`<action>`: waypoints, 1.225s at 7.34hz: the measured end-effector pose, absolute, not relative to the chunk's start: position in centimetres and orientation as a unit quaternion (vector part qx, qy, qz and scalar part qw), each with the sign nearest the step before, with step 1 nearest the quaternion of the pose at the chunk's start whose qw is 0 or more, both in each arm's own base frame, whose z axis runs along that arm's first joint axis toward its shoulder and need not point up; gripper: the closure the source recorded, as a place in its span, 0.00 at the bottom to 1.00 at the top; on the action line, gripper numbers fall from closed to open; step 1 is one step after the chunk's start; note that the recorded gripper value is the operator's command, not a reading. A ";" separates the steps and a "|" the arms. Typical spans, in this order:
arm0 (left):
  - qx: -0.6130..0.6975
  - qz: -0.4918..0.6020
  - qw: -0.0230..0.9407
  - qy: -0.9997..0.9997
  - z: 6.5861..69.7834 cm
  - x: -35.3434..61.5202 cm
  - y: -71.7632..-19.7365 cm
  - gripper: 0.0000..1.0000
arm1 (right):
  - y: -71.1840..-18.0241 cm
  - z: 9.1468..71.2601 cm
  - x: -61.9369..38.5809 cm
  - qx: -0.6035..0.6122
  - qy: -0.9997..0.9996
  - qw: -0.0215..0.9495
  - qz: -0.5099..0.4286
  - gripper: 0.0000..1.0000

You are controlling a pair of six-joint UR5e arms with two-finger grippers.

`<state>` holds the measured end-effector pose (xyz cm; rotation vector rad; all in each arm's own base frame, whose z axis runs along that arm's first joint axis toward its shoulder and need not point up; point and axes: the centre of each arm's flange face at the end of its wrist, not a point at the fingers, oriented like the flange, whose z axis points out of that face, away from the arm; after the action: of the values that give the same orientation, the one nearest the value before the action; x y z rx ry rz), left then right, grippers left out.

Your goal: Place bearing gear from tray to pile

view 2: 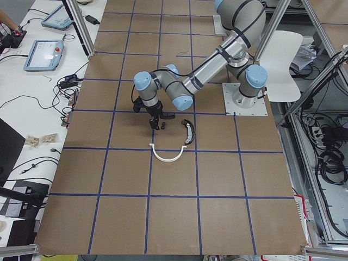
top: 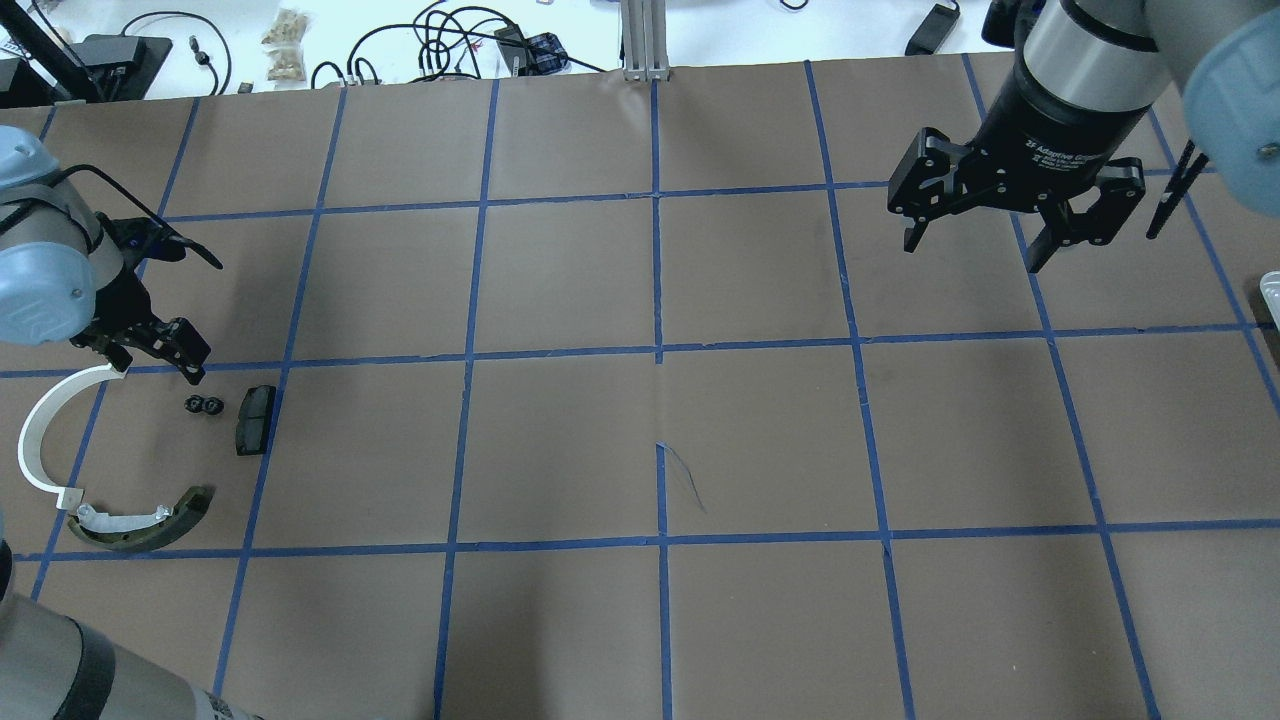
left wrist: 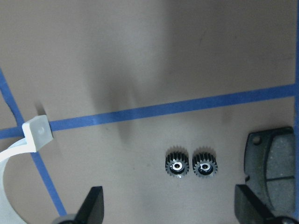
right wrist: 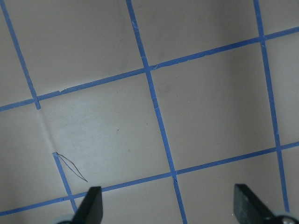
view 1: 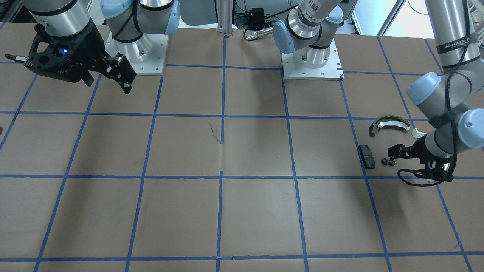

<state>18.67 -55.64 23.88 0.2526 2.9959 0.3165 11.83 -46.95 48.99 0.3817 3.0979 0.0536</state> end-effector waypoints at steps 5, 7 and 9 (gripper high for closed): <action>-0.023 0.086 0.037 0.995 43.2 2.9 -55.9 0.00 | -45.2 48.9 11.9 0.117 0.992 0.009 0.037 0.00; -0.041 0.061 0.033 0.997 49.1 -7.3 -53.2 0.00 | -44.6 49.0 11.9 0.116 0.992 0.011 0.038 0.00; -0.027 0.043 0.026 0.998 51.2 -12.2 -50.6 0.06 | -44.5 49.0 11.9 0.117 0.992 0.012 0.039 0.00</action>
<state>-12.21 -50.56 51.16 -0.0821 3.0848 0.1338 11.90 -44.50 48.99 0.3642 3.0946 0.1218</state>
